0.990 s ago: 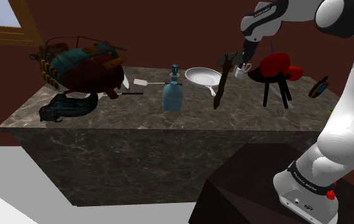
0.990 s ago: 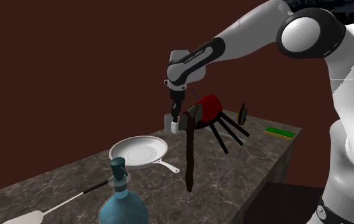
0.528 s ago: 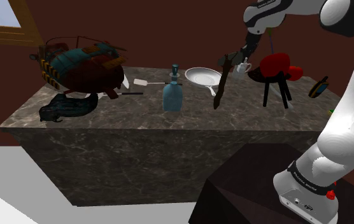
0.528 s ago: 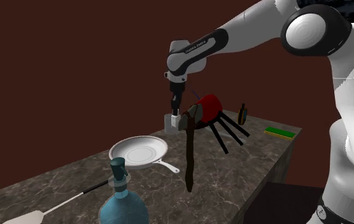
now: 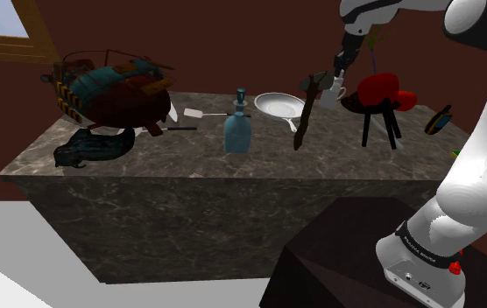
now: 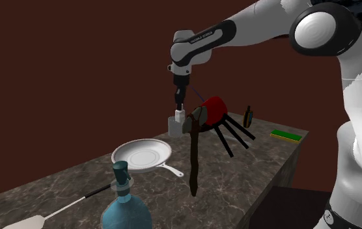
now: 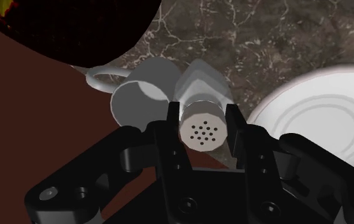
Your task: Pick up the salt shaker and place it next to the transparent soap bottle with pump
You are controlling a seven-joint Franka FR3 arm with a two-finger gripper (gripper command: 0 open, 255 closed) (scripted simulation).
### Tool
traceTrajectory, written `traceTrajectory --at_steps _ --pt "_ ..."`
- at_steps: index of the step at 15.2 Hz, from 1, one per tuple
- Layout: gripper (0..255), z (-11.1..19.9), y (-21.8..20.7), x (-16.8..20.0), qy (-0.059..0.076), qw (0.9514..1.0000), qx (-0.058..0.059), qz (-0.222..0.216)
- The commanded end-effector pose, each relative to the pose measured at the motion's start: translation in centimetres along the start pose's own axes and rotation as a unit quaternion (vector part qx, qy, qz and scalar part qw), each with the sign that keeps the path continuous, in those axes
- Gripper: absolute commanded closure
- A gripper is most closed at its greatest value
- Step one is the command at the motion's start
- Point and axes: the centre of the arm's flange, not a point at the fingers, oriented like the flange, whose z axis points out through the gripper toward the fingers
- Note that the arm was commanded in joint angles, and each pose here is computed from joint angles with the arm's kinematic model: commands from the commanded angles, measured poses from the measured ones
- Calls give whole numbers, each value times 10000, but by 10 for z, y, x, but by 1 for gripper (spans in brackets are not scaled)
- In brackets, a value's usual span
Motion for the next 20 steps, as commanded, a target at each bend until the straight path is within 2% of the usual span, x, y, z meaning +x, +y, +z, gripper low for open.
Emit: traceTrajectory --at_steps 1,20 --pt "255 -11 -1 1 -2 10000 1 0" --pt "255 -110 10 8 -2 10000 1 0"
